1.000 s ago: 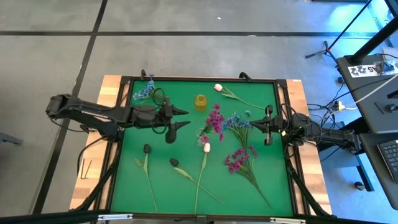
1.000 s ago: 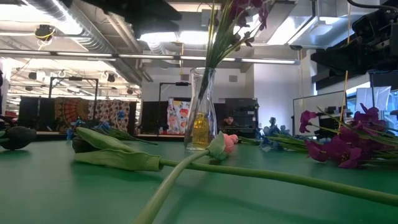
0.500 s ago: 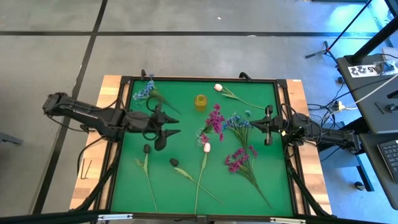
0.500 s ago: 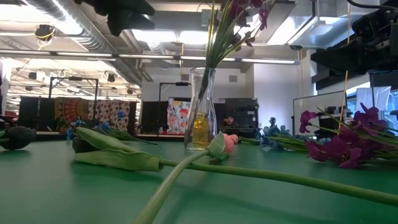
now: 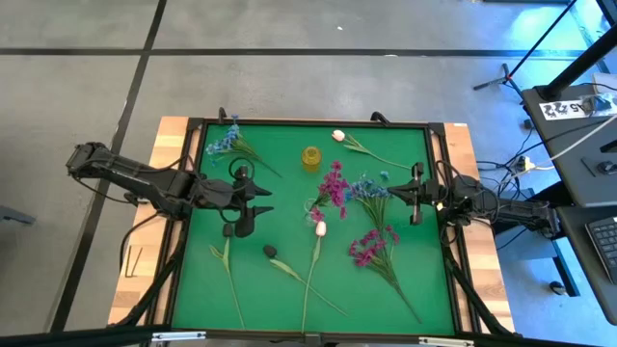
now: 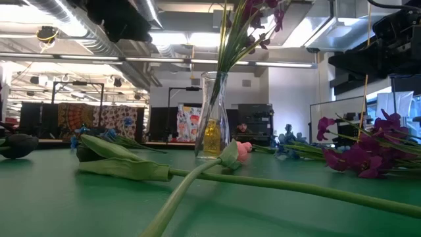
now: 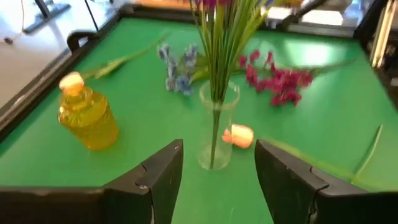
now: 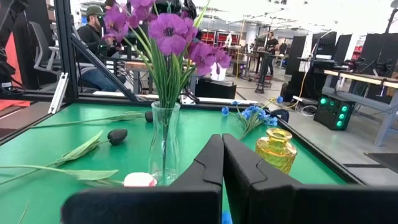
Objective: Sort flowers into vase by color
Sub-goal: Put the bottom pink flower into the yellow vase
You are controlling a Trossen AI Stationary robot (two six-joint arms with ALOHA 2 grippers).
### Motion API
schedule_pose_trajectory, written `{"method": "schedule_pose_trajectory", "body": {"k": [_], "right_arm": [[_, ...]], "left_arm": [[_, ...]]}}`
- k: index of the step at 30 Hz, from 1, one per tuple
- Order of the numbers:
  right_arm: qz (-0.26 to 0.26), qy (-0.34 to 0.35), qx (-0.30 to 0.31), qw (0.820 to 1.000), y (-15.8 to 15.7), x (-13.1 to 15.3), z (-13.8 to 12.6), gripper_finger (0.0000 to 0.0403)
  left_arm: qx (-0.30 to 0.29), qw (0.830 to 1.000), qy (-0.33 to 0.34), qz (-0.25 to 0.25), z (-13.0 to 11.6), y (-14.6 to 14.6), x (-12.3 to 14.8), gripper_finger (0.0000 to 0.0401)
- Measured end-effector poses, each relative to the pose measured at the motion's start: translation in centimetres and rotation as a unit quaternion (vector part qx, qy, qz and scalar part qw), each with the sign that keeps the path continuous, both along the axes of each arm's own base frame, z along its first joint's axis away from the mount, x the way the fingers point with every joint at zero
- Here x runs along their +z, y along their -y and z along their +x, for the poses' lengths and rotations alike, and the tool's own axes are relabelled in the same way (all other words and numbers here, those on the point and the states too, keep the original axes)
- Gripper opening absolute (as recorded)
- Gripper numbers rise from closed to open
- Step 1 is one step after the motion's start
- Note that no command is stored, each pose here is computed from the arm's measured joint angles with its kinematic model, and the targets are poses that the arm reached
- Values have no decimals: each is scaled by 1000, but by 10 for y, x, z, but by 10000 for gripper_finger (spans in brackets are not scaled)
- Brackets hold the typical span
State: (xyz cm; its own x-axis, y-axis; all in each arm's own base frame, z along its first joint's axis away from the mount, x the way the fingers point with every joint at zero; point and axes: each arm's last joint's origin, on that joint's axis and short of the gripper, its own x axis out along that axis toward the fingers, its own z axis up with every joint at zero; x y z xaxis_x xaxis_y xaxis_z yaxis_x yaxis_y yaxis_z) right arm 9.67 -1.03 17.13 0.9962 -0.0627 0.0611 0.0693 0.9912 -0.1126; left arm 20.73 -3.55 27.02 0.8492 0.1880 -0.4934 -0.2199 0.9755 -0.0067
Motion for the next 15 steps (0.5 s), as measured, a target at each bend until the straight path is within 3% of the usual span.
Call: {"method": "schedule_pose_trajectory", "body": {"k": [6, 10, 15], "right_arm": [[-1, 27, 10, 1000, -1, 5, 0, 3], [42, 74, 54, 995, -3, 14, -2, 3], [68, 132, 56, 987, -3, 25, -5, 3]], "left_arm": [[3, 1000, 7, -2, -9, -3, 6, 194], [3, 999, 36, -8, -20, -6, 17, 194], [28, 998, 48, -10, -32, -10, 23, 194]]}}
